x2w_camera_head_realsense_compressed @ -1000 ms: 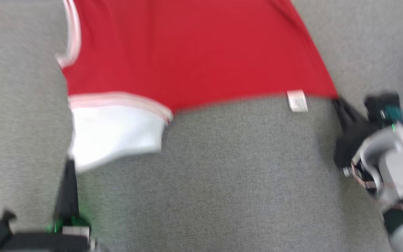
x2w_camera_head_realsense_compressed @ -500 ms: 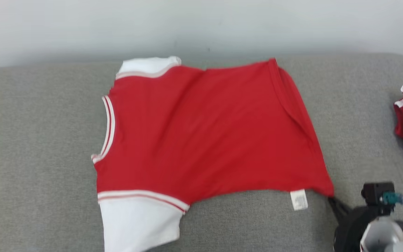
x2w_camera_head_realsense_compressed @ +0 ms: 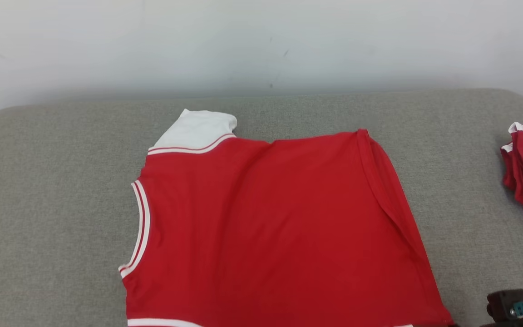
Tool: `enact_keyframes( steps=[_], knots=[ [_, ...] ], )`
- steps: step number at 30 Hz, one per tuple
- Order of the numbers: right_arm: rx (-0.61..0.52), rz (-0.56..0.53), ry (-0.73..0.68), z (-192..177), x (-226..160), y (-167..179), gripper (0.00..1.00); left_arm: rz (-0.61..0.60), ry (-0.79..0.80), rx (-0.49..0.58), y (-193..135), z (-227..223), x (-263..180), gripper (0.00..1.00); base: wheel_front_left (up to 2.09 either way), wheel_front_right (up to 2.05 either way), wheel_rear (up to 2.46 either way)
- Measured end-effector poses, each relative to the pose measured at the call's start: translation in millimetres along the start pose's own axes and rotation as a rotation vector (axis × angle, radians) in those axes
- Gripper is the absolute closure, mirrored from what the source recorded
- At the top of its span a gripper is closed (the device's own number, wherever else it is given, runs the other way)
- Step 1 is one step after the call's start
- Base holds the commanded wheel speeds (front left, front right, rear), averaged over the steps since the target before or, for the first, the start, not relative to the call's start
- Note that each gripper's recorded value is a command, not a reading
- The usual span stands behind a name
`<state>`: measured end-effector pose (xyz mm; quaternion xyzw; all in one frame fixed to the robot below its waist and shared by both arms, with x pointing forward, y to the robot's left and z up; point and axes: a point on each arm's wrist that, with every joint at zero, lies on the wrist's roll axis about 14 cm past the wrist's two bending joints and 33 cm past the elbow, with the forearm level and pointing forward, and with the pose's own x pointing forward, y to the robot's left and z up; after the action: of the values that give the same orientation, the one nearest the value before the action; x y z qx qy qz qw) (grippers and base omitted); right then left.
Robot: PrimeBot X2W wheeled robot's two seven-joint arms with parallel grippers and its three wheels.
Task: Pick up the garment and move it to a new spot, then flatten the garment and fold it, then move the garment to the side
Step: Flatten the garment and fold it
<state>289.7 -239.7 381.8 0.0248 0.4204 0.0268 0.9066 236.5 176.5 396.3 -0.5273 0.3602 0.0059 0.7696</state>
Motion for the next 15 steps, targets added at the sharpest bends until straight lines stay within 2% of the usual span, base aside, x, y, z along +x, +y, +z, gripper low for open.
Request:
enact_keyframes(
  steps=[5,9,15],
  knots=[
    [0.028,0.001,0.022,-12.4,-9.6,-0.2,1.00,-0.013,-0.040,0.013,0.7,12.1,-6.5,1.00,0.00,0.00,0.00],
    [0.056,0.027,-0.071,3.1,-15.0,5.8,1.00,-0.166,-0.105,-0.006,-33.6,28.6,-4.3,1.00,0.00,0.00,0.00],
    [0.028,0.072,-0.206,36.8,-14.8,15.2,1.00,-0.274,-0.128,0.068,-73.2,41.9,9.2,1.00,0.00,0.00,0.00]
  ],
)
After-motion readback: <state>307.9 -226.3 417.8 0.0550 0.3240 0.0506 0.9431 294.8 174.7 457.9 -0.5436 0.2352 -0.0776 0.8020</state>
